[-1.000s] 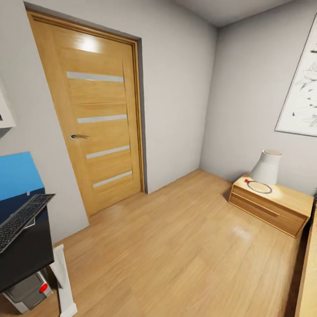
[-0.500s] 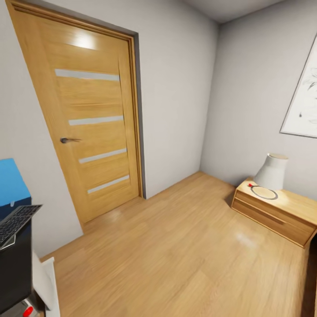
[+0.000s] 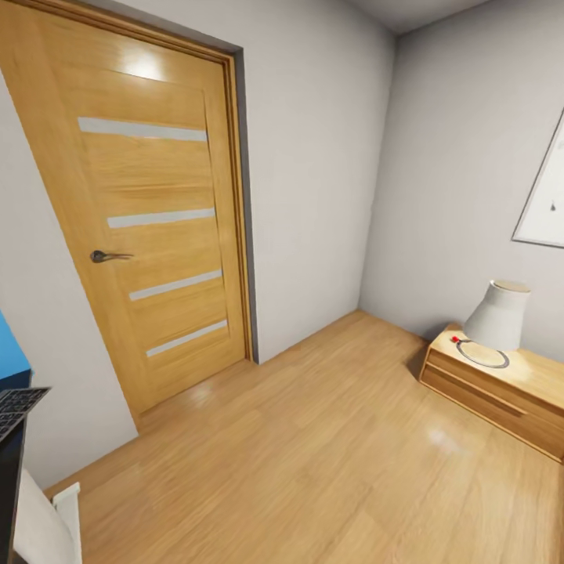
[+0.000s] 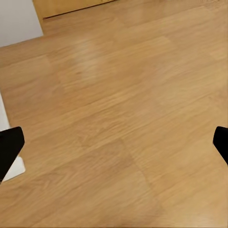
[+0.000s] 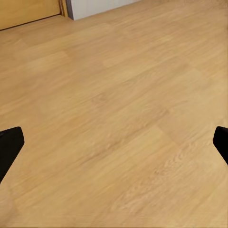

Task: In the bedroom, organize the workspace by keeping the computer under the desk, ensuring the monitor is on the desk, placing the keyboard on the desk next to the monitor, placing the mouse on the desk next to the keyboard, moving the folder from the swivel chair onto the desk next to the mouse, stacking the notebook on top of the folder with the pen on top of the notebook, and positioning the swivel chair next to the desk.

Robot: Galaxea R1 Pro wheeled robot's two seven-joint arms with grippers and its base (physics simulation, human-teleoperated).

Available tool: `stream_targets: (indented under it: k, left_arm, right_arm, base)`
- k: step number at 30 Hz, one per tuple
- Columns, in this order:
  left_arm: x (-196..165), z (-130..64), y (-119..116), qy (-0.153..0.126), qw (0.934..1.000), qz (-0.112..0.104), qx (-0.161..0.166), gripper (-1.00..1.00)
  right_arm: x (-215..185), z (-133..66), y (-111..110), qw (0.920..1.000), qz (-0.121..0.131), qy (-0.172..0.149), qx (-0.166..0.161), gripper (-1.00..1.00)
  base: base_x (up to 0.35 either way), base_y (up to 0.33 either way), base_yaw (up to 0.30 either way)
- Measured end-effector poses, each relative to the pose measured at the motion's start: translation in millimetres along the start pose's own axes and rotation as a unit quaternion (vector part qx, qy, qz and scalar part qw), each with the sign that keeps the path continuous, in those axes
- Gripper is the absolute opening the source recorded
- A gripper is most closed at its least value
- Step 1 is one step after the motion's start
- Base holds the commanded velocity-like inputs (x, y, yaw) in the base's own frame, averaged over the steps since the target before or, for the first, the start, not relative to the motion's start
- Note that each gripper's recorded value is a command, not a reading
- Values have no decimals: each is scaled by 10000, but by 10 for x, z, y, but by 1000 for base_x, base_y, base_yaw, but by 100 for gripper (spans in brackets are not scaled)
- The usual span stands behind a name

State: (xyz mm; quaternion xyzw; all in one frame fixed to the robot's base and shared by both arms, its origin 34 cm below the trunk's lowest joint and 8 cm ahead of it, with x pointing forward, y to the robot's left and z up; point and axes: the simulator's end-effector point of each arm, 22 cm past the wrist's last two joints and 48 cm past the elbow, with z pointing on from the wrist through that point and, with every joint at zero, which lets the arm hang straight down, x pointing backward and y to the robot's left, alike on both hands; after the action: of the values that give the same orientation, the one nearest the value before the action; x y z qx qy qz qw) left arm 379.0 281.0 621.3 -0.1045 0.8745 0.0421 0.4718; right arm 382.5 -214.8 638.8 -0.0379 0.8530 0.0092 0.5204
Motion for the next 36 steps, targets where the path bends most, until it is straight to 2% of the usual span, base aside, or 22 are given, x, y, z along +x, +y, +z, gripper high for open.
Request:
stream_targets:
  k: [29, 36]
  left_arm:
    - [3, 0, 1, 7, 10000, 2, -2, 100]
    - [44, -19, 10, 58, 10000, 14, -7, 100]
  right_arm:
    - [28, -10, 28, 10000, 6, 51, -30, 100]
    - [28, -9, 33, 10000, 12, 52, -24, 100]
  base:
    - [330, 0, 1]
    - [331, 0, 164]
